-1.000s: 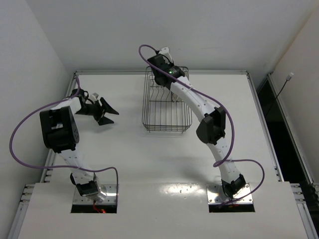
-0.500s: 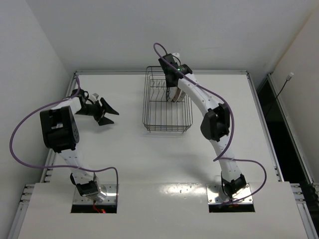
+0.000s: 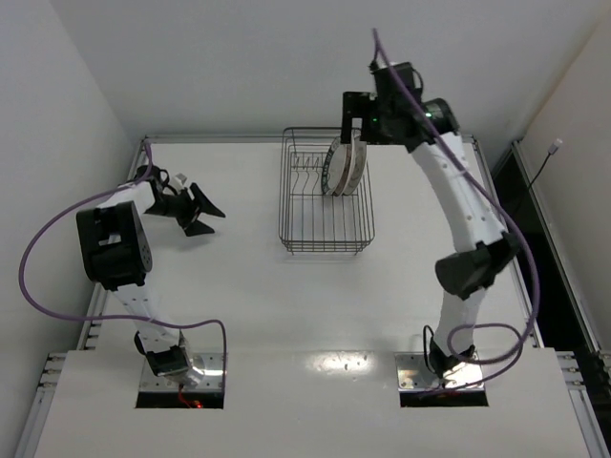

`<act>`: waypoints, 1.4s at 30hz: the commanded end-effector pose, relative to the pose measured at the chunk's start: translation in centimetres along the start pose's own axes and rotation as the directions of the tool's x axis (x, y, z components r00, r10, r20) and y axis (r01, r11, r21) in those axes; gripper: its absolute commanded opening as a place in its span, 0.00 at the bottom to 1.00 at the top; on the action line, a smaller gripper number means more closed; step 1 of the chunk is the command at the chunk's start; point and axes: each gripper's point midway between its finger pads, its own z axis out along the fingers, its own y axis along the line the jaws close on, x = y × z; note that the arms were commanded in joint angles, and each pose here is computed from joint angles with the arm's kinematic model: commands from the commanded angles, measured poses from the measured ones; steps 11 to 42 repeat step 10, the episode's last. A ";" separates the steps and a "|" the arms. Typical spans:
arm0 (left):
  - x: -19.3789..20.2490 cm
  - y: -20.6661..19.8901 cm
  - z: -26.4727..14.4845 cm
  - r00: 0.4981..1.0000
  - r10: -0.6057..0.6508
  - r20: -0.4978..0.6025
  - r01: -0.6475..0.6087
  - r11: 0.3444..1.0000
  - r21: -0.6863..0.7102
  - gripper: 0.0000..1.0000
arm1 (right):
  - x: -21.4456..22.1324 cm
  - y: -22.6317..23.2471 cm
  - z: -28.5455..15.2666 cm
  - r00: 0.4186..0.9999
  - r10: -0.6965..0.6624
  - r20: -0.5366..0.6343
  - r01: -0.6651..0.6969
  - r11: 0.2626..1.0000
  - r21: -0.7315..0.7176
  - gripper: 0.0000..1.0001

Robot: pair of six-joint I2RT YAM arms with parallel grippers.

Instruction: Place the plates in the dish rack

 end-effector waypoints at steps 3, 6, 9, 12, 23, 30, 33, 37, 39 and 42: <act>-1.7 0.5 -0.9 0.997 0.054 0.054 -0.051 0.996 -0.069 0.56 | 5.7 -0.4 -4.0 0.982 0.007 -0.191 -0.047 0.977 -0.206 1.00; -2.3 1.0 -1.3 0.995 0.065 0.074 -0.056 0.991 -0.123 0.56 | 9.2 -1.7 -4.3 0.966 0.027 -0.258 -0.085 0.972 -0.220 1.00; -2.5 0.9 -1.7 0.994 0.072 0.087 -0.060 0.989 -0.138 0.56 | 11.6 -3.4 -5.1 0.963 0.042 -0.268 -0.093 0.979 -0.180 1.00; -2.5 0.9 -1.7 0.994 0.072 0.087 -0.060 0.989 -0.138 0.56 | 12.3 -3.9 -5.3 0.960 0.058 -0.274 -0.104 0.982 -0.156 1.00; -2.5 0.9 -1.7 0.994 0.072 0.087 -0.060 0.989 -0.138 0.56 | 12.3 -3.9 -5.3 0.960 0.058 -0.274 -0.104 0.982 -0.156 1.00; -2.5 0.9 -1.7 0.994 0.072 0.087 -0.060 0.989 -0.138 0.56 | 12.3 -3.9 -5.3 0.960 0.058 -0.274 -0.104 0.982 -0.156 1.00; -2.5 0.9 -1.7 0.994 0.072 0.087 -0.060 0.989 -0.138 0.56 | 12.3 -3.9 -5.3 0.960 0.058 -0.274 -0.104 0.982 -0.156 1.00; -2.5 0.9 -1.7 0.994 0.072 0.087 -0.060 0.989 -0.138 0.56 | 12.3 -3.9 -5.3 0.960 0.058 -0.274 -0.104 0.982 -0.156 1.00; -2.5 0.9 -1.7 0.994 0.072 0.087 -0.060 0.989 -0.138 0.56 | 12.3 -3.9 -5.3 0.960 0.058 -0.274 -0.104 0.982 -0.156 1.00; -2.5 0.9 -1.7 0.994 0.072 0.087 -0.060 0.989 -0.138 0.56 | 12.3 -3.9 -5.3 0.960 0.058 -0.274 -0.104 0.982 -0.156 1.00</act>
